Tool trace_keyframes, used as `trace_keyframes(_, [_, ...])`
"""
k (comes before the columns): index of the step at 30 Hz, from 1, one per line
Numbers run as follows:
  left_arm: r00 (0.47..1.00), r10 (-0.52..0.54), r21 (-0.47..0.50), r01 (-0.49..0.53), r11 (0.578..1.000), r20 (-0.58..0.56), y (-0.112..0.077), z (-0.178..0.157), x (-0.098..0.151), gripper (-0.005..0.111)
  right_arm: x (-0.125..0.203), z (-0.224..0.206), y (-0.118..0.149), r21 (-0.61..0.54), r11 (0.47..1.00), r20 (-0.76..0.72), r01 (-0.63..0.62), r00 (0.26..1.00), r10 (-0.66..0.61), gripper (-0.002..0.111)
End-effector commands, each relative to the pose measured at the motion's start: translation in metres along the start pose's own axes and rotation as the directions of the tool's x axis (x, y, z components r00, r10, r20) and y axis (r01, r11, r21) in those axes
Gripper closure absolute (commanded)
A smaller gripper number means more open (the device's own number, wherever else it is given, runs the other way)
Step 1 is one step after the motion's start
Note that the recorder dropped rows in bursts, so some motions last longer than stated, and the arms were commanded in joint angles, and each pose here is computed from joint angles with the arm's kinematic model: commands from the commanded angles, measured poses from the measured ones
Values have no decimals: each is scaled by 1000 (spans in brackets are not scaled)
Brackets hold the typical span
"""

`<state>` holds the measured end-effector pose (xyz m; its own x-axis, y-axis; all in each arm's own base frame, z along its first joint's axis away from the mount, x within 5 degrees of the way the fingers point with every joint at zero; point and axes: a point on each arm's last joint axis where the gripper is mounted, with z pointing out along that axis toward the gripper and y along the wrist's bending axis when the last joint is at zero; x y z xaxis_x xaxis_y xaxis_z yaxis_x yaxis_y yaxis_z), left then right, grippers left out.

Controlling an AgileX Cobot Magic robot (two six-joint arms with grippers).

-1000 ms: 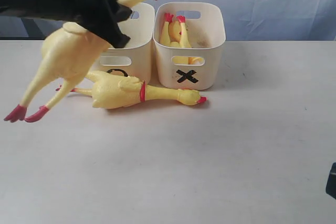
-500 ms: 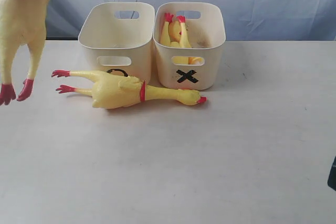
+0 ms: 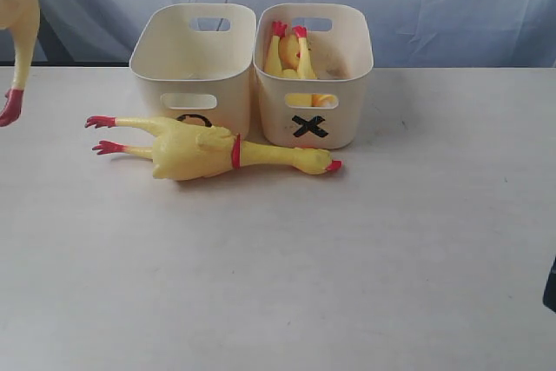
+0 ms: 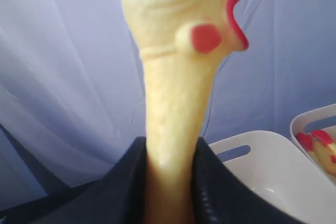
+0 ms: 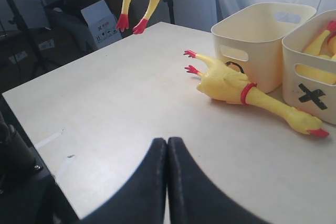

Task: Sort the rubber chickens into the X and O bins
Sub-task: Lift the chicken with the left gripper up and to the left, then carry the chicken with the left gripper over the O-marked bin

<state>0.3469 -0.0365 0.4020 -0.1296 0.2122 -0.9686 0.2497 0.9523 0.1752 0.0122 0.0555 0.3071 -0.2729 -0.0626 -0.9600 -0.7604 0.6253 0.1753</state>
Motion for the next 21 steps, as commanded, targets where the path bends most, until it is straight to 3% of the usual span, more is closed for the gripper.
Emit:
trace_keyframes(1, [999,-26,108,22,994,38,-7,5,-11,107,0,0,0,8,1000,13,-6,1000,6,109])
trace_keyframes(3, [996,-62,141,53,989,59,-5,9,-12,107,0,0,0,8,1000,13,-6,1000,6,109])
trace_keyframes(6, [949,-294,227,264,938,111,16,18,-7,107,0,0,0,8,1000,13,-6,1000,6,109])
trace_keyframes(7, [941,-314,241,279,930,122,21,19,-5,107,0,0,0,8,1000,13,-6,1000,6,109])
trace_keyframes(11, [950,-255,244,208,947,179,33,21,-4,107,0,0,-1,9,1000,15,-6,1000,6,109])
trace_keyframes(17, [950,-258,320,192,928,177,36,54,2,107,-2,0,-2,25,1000,38,-8,999,7,109])
trace_keyframes(21, [960,-199,400,105,910,199,33,77,11,107,-3,0,-3,27,1000,41,-8,999,7,109])
